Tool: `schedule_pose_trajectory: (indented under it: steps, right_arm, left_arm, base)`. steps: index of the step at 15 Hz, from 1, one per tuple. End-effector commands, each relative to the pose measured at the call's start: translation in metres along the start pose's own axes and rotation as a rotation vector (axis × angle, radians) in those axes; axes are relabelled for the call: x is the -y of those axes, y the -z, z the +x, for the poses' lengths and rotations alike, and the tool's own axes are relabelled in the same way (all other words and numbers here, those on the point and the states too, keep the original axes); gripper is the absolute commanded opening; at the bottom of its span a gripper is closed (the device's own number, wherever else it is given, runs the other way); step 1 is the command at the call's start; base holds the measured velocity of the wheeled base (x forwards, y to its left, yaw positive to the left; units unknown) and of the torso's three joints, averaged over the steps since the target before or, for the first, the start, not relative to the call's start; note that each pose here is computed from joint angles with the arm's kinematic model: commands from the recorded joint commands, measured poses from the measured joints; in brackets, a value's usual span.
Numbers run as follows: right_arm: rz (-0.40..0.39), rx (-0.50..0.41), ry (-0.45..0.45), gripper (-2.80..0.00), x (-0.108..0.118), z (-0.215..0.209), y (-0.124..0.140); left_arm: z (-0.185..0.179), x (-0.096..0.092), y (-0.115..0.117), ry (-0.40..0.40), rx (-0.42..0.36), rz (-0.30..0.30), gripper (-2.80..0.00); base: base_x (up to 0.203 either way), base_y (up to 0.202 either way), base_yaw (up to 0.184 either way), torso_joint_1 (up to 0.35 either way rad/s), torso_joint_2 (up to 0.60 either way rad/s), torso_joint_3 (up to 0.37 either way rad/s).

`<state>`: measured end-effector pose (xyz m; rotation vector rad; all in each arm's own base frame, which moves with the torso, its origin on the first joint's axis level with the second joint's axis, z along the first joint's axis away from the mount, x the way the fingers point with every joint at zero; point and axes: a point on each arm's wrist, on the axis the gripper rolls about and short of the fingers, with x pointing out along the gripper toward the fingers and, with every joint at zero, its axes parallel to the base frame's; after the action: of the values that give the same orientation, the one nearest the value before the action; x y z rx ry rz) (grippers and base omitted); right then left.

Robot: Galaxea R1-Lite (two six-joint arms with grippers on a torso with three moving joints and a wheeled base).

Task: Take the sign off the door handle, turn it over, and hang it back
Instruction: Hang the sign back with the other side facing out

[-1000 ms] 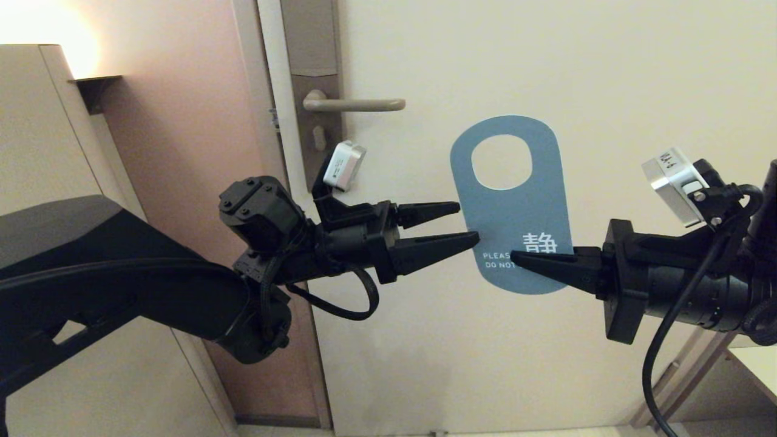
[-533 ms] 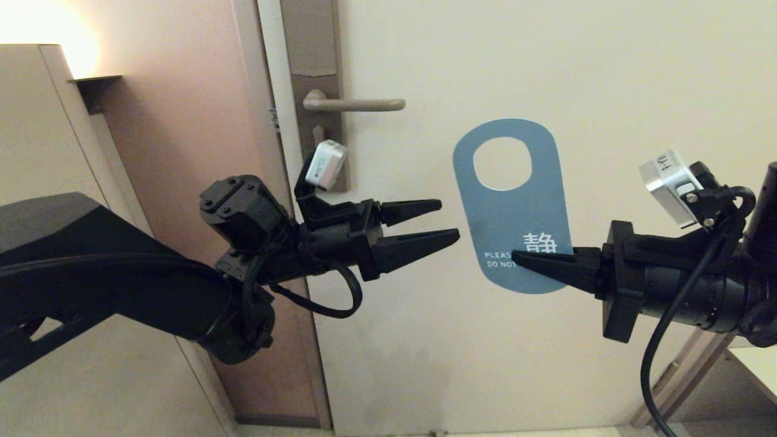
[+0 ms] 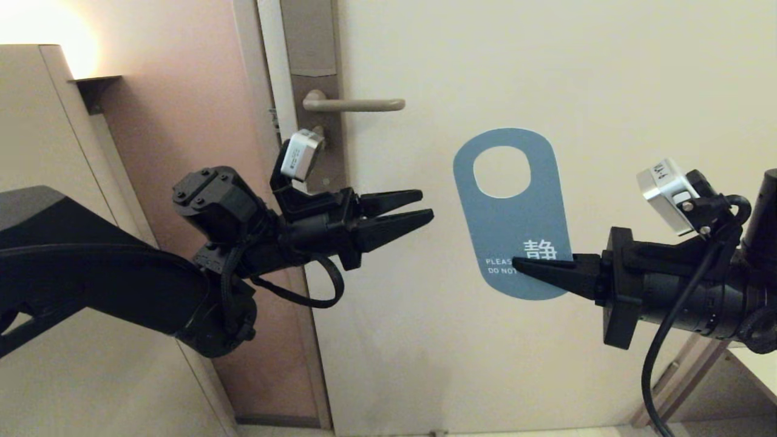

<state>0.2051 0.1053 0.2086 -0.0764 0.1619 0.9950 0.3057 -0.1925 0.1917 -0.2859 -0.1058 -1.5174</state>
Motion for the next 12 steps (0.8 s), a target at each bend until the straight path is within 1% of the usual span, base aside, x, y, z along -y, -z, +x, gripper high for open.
schedule_pose_trajectory:
  steps: [1,4,8,12]
  right_arm:
    - [-0.001,0.001,0.004,-2.80,0.000,0.000,0.000]
    - [0.000,-0.002,0.009,-2.80,0.001,0.001,0.001]
    - [0.002,-0.004,0.015,-2.80,0.002,0.000,0.001]
    - [0.007,-0.007,0.032,-2.80,0.004,-0.004,0.004]
  left_arm:
    - [-0.007,0.003,-0.007,-0.006,0.013,0.023,-2.80]
    - [-0.025,0.005,-0.008,-0.056,0.001,0.059,-2.80]
    - [-0.054,0.014,-0.014,-0.132,-0.010,0.084,-2.80]
    - [-0.082,0.028,-0.008,-0.209,-0.045,0.067,-2.80]
  base:
    - [0.000,0.000,0.000,0.000,0.00,0.000]
    - [0.000,0.000,0.000,0.000,0.00,0.000]
    - [0.000,0.000,0.000,0.000,0.00,0.000]
    - [0.000,0.000,0.000,0.000,0.00,0.000]
